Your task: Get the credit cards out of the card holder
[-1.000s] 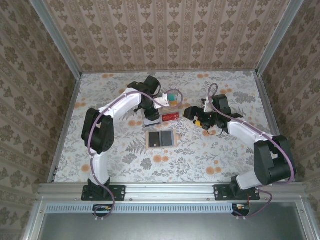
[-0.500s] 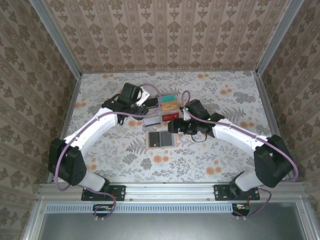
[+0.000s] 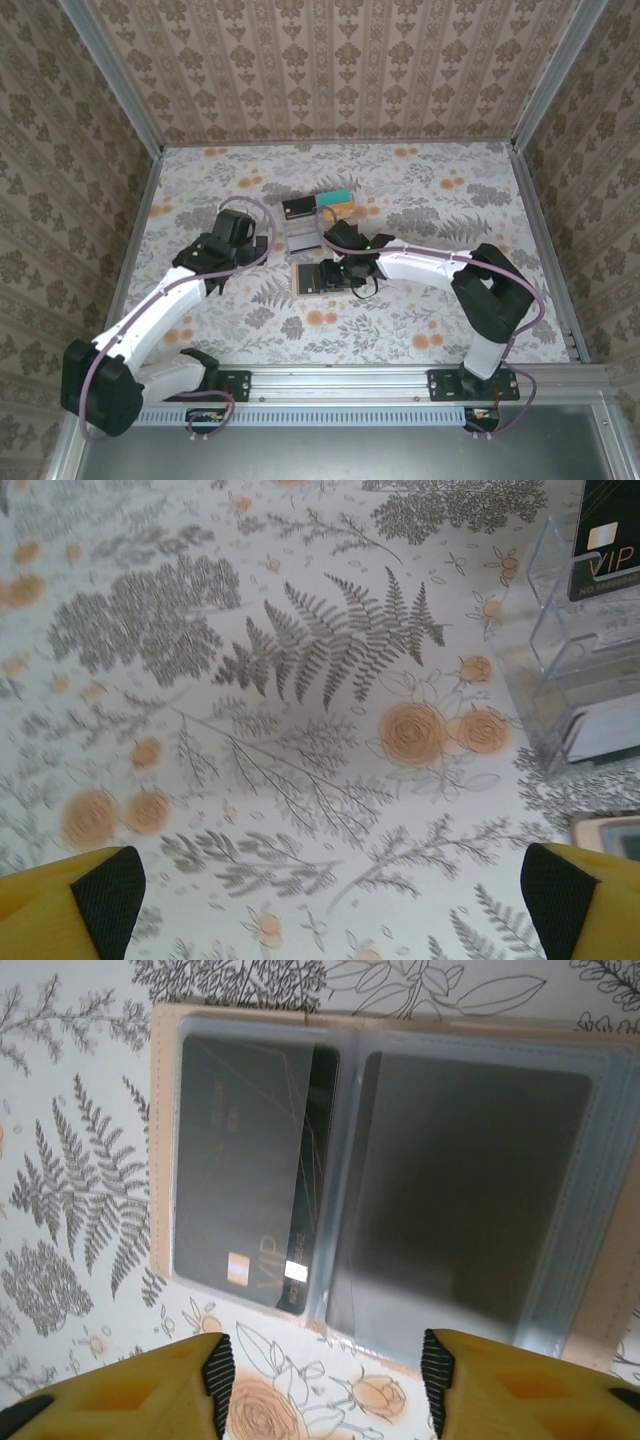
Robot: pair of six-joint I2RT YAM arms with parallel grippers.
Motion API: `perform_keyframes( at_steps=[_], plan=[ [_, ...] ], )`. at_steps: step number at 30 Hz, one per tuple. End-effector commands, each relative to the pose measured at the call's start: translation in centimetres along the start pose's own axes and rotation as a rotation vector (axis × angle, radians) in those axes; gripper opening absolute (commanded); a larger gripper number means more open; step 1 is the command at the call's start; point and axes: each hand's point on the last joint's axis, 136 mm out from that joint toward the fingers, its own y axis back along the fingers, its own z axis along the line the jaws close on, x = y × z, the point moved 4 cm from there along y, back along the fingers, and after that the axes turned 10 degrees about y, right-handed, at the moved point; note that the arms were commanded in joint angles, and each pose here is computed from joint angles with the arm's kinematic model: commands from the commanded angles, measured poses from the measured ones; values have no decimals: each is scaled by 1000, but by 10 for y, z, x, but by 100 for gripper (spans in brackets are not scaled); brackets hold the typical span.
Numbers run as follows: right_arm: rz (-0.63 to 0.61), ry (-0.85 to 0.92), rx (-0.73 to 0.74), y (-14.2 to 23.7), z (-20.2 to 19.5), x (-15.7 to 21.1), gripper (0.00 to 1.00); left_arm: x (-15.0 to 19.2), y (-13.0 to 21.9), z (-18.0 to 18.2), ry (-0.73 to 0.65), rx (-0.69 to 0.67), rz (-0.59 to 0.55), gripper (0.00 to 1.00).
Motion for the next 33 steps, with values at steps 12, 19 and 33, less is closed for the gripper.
perform_keyframes(
  at_steps=[12, 19, 33],
  plan=[
    [-7, -120, -96, -31, 0, -40, 34, 37, -10, -39, 282, 316, 197, 88],
    [27, -127, -97, -42, -7, -38, 25, 60, -21, -59, 274, 366, 325, 65],
    [47, -151, -128, -49, -15, -30, 24, 86, -38, -98, 338, 410, 444, 42]
  ],
)
